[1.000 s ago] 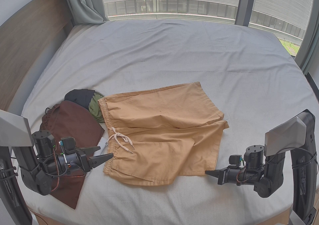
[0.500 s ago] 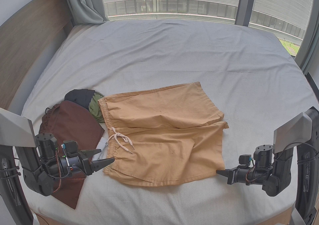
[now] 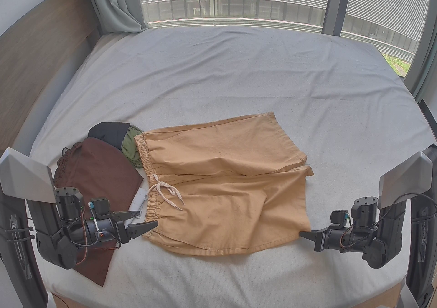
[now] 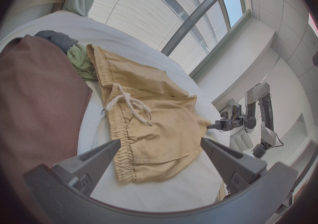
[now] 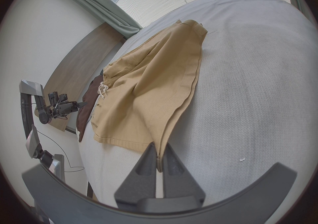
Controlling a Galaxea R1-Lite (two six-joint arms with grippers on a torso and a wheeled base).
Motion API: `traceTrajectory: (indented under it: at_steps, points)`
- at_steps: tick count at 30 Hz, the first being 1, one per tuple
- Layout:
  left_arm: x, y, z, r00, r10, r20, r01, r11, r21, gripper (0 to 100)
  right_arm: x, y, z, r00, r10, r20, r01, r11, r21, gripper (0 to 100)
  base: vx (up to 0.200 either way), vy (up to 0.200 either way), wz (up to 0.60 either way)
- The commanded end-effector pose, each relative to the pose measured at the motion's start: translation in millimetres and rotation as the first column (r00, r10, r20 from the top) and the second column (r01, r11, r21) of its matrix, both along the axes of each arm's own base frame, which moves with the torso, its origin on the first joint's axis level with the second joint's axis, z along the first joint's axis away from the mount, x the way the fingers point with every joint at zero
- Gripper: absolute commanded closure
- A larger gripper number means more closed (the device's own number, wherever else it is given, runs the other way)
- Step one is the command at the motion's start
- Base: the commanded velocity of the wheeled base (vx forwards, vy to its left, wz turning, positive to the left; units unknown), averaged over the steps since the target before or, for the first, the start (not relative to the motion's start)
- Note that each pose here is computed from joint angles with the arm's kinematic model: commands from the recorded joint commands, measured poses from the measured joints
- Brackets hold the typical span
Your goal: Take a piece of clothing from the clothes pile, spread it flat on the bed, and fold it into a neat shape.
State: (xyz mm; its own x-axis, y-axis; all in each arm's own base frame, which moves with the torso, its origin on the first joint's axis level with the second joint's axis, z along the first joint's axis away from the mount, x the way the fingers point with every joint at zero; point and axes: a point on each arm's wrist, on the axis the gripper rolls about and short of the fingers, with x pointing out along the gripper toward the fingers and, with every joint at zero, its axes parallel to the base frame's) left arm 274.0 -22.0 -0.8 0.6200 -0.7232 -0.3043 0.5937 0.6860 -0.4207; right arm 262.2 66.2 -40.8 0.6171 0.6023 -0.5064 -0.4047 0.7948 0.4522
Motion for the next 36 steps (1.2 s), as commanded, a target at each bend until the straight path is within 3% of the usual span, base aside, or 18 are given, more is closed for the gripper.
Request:
traceTrajectory:
  at_steps: [1,12,26,36]
  points:
    - [1,1,-15,0.999,0.003,-0.052,-0.003,1.0,0.0,0,1,1,1,1.0,0.002,0.006,-0.002,1.0,0.002,100,0.0,0.0,0.0]
    - [7,16,-37,0.993,0.054,-0.106,-0.054,0.999,0.002,0,2,1,1,1.0,0.003,0.012,-0.003,1.0,0.003,100,0.0,0.0,0.0]
    - [10,12,-60,0.981,0.05,-0.185,-0.054,0.998,-0.015,0,5,2,0,1.0,0.001,0.017,-0.001,1.0,0.005,100,0.0,0.0,0.0]
    - [13,1,-60,0.969,0.044,-0.244,-0.062,0.996,-0.069,0,6,1,-1,1.0,-0.002,0.02,0.002,1.0,0.005,100,0.0,0.0,0.0]
